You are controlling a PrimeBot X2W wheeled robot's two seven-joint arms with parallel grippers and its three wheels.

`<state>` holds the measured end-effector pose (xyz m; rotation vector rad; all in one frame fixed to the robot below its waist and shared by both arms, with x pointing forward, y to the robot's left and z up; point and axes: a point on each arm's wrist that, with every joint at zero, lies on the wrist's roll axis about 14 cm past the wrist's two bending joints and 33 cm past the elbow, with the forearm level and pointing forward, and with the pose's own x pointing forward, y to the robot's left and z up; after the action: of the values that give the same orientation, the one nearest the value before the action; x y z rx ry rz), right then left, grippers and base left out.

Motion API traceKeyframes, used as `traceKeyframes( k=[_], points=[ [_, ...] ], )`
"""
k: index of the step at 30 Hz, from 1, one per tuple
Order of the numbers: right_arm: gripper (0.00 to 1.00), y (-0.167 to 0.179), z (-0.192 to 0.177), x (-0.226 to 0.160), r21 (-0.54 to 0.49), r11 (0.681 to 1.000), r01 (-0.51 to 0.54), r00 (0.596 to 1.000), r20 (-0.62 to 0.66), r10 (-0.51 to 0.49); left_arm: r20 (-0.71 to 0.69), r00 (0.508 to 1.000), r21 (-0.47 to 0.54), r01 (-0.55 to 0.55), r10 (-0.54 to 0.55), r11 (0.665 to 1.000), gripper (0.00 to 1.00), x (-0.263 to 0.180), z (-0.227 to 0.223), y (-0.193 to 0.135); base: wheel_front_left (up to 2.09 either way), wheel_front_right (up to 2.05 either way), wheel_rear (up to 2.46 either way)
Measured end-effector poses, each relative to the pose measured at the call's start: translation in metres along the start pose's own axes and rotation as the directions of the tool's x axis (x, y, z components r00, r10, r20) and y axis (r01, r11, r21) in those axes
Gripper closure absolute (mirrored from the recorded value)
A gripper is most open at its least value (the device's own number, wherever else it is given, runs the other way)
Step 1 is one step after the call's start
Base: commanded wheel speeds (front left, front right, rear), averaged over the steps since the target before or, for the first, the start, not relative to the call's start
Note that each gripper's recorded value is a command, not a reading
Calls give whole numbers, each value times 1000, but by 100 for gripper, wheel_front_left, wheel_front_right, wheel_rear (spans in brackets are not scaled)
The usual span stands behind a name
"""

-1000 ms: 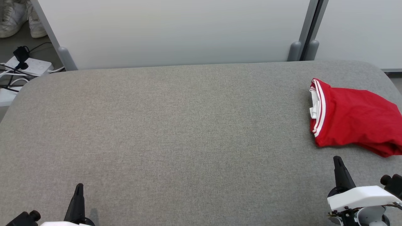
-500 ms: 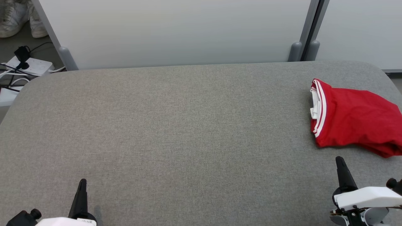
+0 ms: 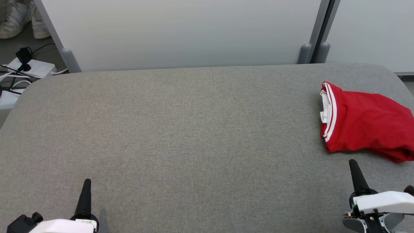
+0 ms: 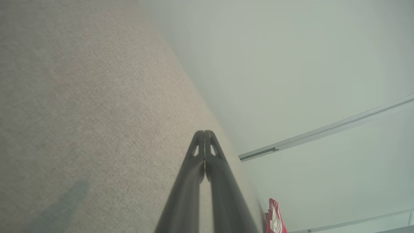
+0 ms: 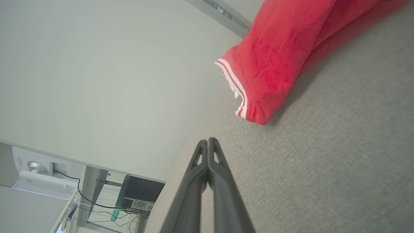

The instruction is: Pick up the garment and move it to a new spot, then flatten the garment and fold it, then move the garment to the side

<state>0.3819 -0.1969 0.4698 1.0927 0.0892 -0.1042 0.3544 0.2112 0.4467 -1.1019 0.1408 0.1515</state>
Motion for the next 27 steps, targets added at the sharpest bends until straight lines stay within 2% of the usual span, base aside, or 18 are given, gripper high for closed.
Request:
traceKeyframes(
  k=[14, 27],
  points=[
    [100, 5, 3, 1, 164, 986, -18, 1000, 0, 18, -11, 999, -151, 31, -33, 988, 100, 5, -2, -12, 0, 0, 0],
    [100, 5, 9, -2, 311, 950, -30, 1000, 9, 29, -16, 997, -297, 63, -71, 953, 100, 8, -4, -25, 0, 0, 0]
  ],
)
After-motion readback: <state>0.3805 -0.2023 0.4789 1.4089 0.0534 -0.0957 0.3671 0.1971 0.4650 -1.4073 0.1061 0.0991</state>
